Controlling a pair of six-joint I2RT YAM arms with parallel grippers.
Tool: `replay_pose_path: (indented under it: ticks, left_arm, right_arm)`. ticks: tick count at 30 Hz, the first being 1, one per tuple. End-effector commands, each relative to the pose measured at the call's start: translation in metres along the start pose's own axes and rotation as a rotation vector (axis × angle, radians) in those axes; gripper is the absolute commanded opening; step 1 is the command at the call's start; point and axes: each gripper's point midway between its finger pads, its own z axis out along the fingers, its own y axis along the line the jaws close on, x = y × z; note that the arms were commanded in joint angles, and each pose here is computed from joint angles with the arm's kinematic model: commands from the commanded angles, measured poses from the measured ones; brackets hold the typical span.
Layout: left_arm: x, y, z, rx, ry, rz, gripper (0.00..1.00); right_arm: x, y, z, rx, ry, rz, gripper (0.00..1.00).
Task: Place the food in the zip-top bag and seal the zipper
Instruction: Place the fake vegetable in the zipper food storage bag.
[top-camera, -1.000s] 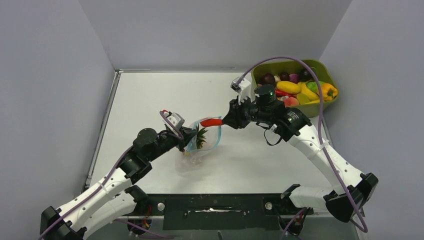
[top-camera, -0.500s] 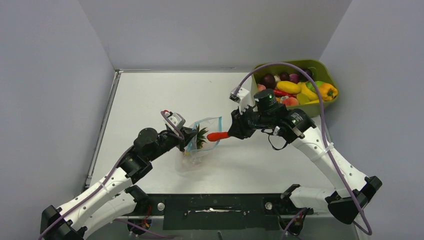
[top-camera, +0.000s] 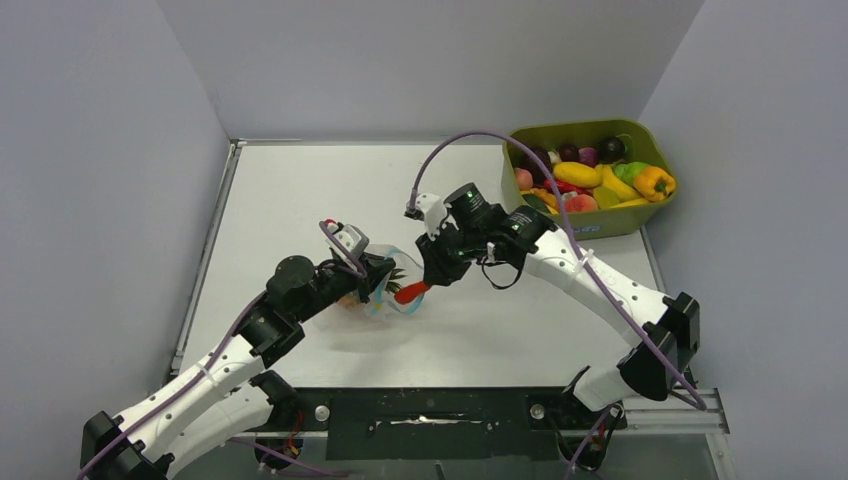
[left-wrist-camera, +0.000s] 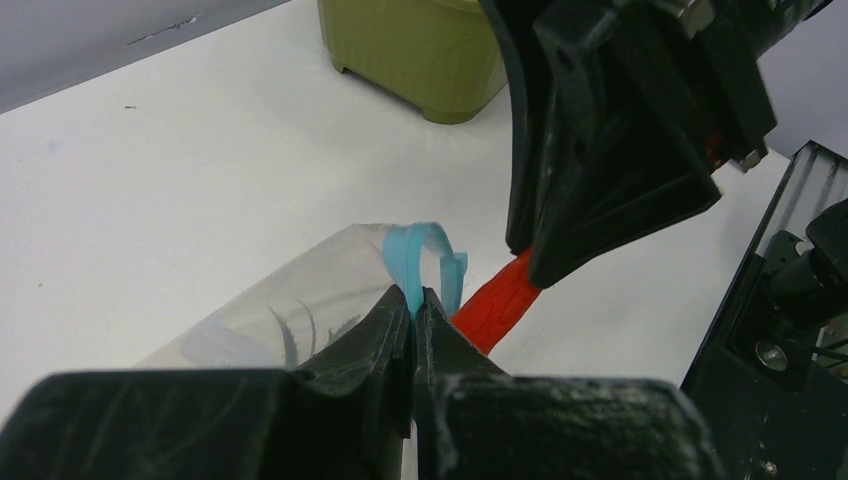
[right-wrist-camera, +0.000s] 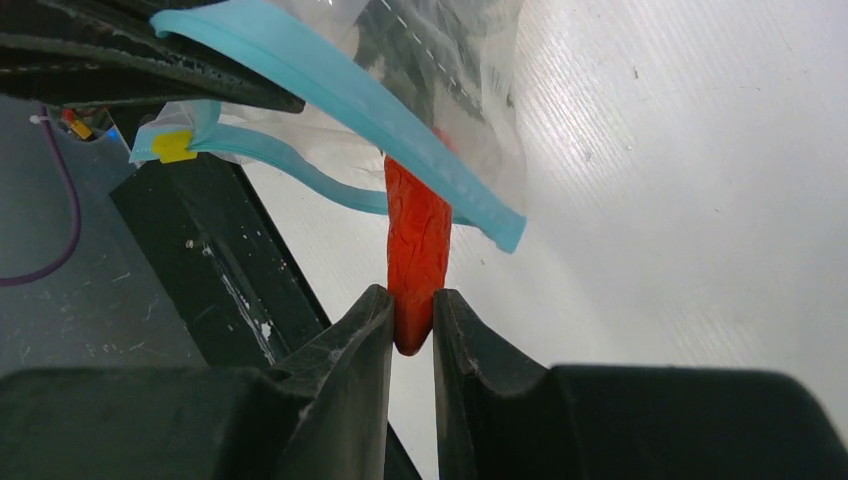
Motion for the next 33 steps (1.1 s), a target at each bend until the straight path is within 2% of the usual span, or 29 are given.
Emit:
replay_pose_path:
  ticks: [1, 7, 15, 20, 29, 33]
  left_arm:
    - [-0.046, -0.013, -0.001, 0.053, -0.141, 0.007, 0.00]
    - [-0.045, -0.011, 0.000, 0.046, -0.140, 0.008, 0.00]
    - [-0.039, -0.004, -0.003, 0.010, -0.099, 0.041, 0.00]
    - [-0.035, -0.003, -0.005, 0.005, -0.083, 0.056, 0.00]
    - [-0.042, -0.015, -0.004, 0.068, -0.085, 0.031, 0.00]
    - [-0.042, -0.018, -0.004, 0.083, -0.091, 0.018, 0.00]
  right_arm:
    - [-0.030, 0.010, -0.001, 0.006, -0.087, -0.070, 0.00]
    - [-0.030, 0.003, 0.002, 0.058, -0.145, -0.030, 0.00]
    - [-0.023, -0.010, -0.050, 0.192, -0.231, -0.007, 0.00]
    - [-0.037, 0.014, -0.061, 0.076, -0.366, -0.003, 0.00]
    - [-0.056, 0.033, -0.037, -0.080, -0.510, 0.015, 0.00]
    - [-0.054, 0.038, -0.024, -0.135, -0.529, 0.021, 0.00]
